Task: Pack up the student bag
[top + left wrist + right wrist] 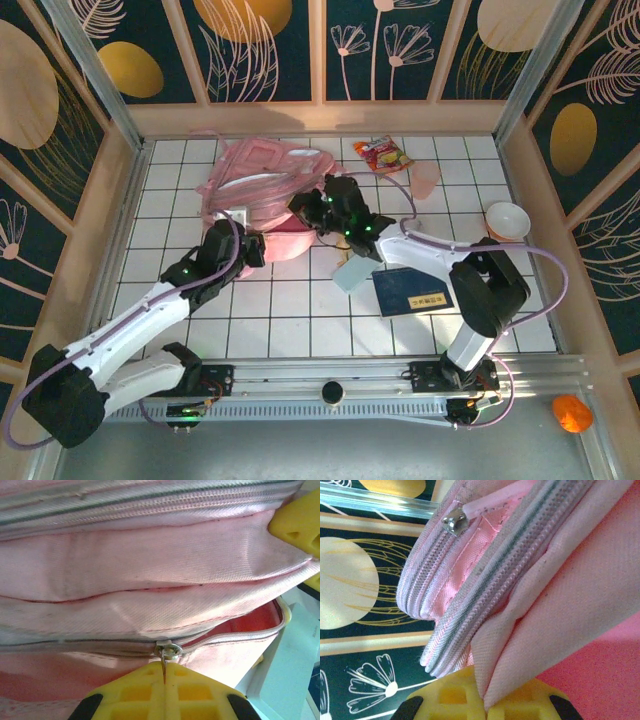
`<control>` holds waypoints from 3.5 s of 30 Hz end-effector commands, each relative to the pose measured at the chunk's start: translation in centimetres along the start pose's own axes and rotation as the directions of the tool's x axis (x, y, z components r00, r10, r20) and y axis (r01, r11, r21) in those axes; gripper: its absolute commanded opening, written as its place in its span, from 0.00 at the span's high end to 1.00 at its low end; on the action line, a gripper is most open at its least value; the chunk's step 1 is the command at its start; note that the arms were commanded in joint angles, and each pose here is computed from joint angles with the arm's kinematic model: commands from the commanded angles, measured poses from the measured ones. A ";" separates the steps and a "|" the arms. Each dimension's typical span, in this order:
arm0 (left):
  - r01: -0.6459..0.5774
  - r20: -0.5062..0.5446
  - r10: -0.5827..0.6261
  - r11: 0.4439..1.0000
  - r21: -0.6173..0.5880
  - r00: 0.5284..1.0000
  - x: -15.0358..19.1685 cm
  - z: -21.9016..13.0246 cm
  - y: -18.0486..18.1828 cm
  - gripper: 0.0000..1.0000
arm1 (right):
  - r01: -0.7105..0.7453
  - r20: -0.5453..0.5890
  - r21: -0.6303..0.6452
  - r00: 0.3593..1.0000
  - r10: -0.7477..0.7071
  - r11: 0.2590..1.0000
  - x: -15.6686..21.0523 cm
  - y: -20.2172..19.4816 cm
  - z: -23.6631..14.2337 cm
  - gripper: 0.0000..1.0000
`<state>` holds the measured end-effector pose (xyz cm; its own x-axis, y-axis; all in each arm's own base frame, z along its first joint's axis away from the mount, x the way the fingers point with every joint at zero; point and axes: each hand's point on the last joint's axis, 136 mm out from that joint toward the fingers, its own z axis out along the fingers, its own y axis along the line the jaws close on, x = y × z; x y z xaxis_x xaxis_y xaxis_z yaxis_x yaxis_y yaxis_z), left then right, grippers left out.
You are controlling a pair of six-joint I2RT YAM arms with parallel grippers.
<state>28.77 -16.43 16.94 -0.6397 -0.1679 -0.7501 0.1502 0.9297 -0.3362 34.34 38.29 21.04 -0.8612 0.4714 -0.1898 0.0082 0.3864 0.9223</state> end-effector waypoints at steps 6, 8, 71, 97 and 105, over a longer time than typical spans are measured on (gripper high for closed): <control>-0.097 -0.026 0.096 0.994 -0.051 0.995 0.4 -0.3 3.3 1.00 | 0.154 -0.172 -0.136 0.969 -0.176 0.979 -1.0 2.9 -2.8 1.00; -0.111 -0.035 0.109 0.993 -0.041 0.993 0.4 -0.3 3.4 1.00 | 0.173 -0.217 -0.153 0.955 -0.204 0.973 -0.7 2.4 -3.1 1.00; -0.330 -0.054 0.339 0.935 0.134 0.939 2.3 0.2 -1.4 1.00 | 0.310 -0.295 -0.054 0.903 -0.312 0.949 -5.0 -1.2 -9.9 0.62; -0.414 0.126 0.399 0.813 0.410 0.908 -0.6 -2.9 -7.8 1.00 | 0.959 -0.159 -0.277 -0.101 -0.982 -0.053 7.4 -0.9 -4.5 0.38; -0.422 0.086 0.415 0.868 0.261 0.906 -1.1 -1.4 -5.3 1.00 | 0.960 -0.207 -0.271 -0.132 -0.969 -0.073 5.9 -2.5 -3.9 0.87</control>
<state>25.44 -21.20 16.91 -0.5395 0.2416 -0.8066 0.6285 0.7530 -0.1948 25.77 37.39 17.04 -0.0483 -0.6130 -0.7886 -0.9731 0.2069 -0.1013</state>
